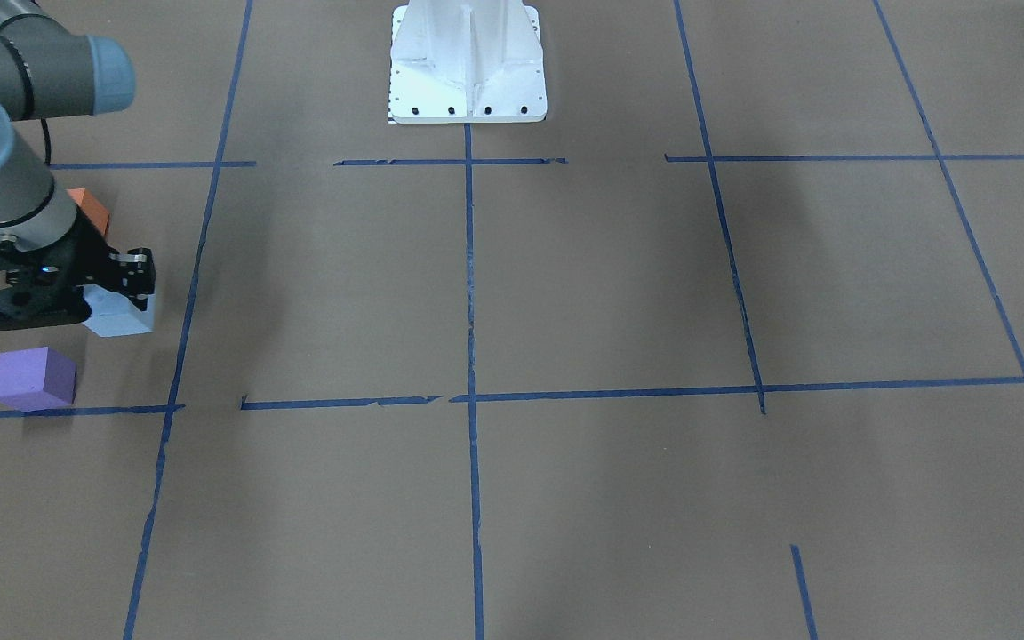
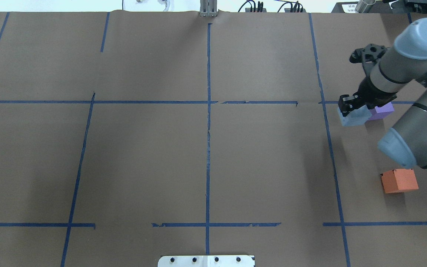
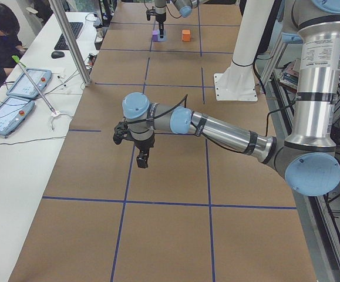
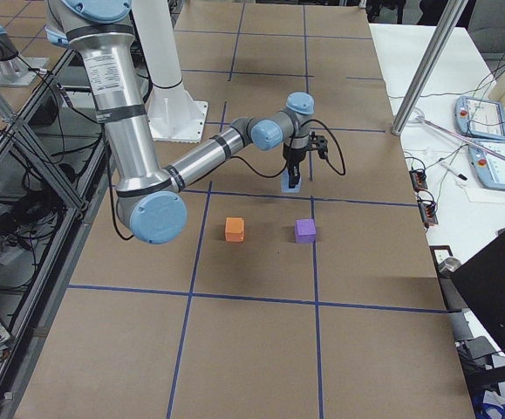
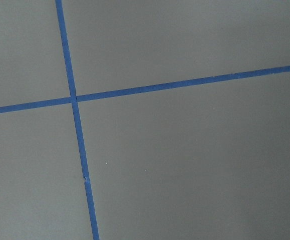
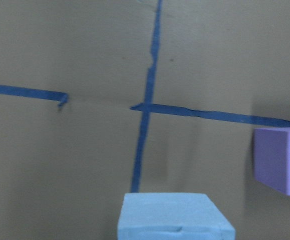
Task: Place blue block between orange and purple blocks
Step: 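Lower the cube into the gap between purple and orange cubes and release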
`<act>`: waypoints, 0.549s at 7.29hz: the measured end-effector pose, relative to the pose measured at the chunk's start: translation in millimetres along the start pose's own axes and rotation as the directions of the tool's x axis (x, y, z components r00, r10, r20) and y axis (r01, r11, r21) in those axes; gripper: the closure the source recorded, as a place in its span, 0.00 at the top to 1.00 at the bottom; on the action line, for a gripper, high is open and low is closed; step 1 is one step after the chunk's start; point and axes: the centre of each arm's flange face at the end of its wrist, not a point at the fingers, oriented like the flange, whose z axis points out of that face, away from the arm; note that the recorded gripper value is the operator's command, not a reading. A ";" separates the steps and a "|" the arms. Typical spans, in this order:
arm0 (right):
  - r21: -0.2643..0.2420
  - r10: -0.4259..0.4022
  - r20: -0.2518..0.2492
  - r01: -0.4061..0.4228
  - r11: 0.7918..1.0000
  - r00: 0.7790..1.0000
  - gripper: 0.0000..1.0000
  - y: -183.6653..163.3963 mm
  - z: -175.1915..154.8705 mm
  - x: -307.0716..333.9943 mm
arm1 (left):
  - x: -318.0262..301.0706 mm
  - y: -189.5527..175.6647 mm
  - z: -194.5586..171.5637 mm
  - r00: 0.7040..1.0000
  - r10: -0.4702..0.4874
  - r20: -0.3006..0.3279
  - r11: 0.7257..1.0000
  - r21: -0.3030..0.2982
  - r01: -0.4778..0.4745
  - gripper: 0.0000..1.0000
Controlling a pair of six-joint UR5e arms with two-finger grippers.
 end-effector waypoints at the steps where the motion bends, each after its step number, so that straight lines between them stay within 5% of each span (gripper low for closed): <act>1: 0.008 0.007 0.013 -0.007 1.000 1.000 0.24 21.7 11.9 46.4 | 0.2 0.0 -0.2 1.000 0.000 0.000 1.000 0.001 0.000 1.00; 4: 0.008 0.045 0.020 -0.046 0.999 0.999 0.26 66.3 45.2 113.0 | 0.3 -0.2 -0.3 1.000 0.001 0.000 1.000 0.001 -0.001 1.00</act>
